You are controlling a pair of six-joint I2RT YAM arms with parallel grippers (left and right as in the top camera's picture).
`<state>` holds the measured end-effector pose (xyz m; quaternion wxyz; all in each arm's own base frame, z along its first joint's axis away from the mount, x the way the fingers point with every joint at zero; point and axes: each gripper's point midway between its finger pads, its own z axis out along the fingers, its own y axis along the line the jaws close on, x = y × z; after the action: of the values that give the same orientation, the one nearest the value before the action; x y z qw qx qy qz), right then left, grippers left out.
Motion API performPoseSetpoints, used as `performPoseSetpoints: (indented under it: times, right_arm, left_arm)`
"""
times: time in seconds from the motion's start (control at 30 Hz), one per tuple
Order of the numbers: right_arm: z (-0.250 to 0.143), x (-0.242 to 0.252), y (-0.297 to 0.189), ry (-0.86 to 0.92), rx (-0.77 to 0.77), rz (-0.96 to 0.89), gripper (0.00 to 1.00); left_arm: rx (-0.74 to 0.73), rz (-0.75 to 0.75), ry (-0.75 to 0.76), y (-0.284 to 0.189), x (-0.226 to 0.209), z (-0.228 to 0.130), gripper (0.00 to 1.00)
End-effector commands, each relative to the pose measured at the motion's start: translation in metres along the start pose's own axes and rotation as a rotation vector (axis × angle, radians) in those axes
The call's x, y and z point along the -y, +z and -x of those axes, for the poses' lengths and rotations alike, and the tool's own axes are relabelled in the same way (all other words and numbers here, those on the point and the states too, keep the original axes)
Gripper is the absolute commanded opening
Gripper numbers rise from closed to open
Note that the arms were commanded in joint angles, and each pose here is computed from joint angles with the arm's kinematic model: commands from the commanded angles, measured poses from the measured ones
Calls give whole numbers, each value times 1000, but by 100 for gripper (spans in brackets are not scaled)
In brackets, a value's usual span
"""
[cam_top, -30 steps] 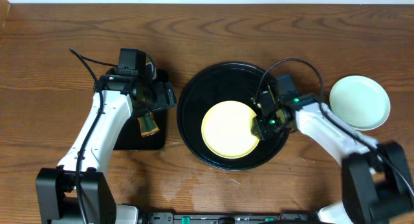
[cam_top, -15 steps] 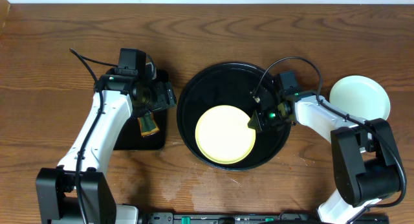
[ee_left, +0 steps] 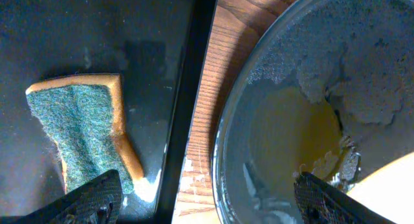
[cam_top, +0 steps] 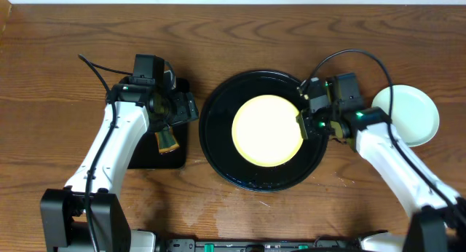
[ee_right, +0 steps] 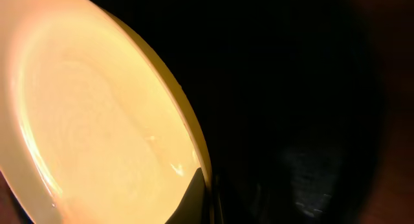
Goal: Clean dirty plates on tray and stack at the side
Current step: 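Tilt the yellow plate up on edge with the right gripper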
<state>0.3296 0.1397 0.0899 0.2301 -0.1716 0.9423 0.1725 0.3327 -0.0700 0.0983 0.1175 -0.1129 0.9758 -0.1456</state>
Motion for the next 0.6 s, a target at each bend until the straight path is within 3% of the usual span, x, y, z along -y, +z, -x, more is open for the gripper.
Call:
performPoseSetpoints:
  times: [0.0,0.57]
  right_arm:
    - [12,7,-19,-55,60,-110,1]
    - [42,-24,-90,-295,285,-568,1]
  left_arm:
    - [6,-15,8,-3,5,3,86]
    - [6,-15,8,-3,5,3,86]
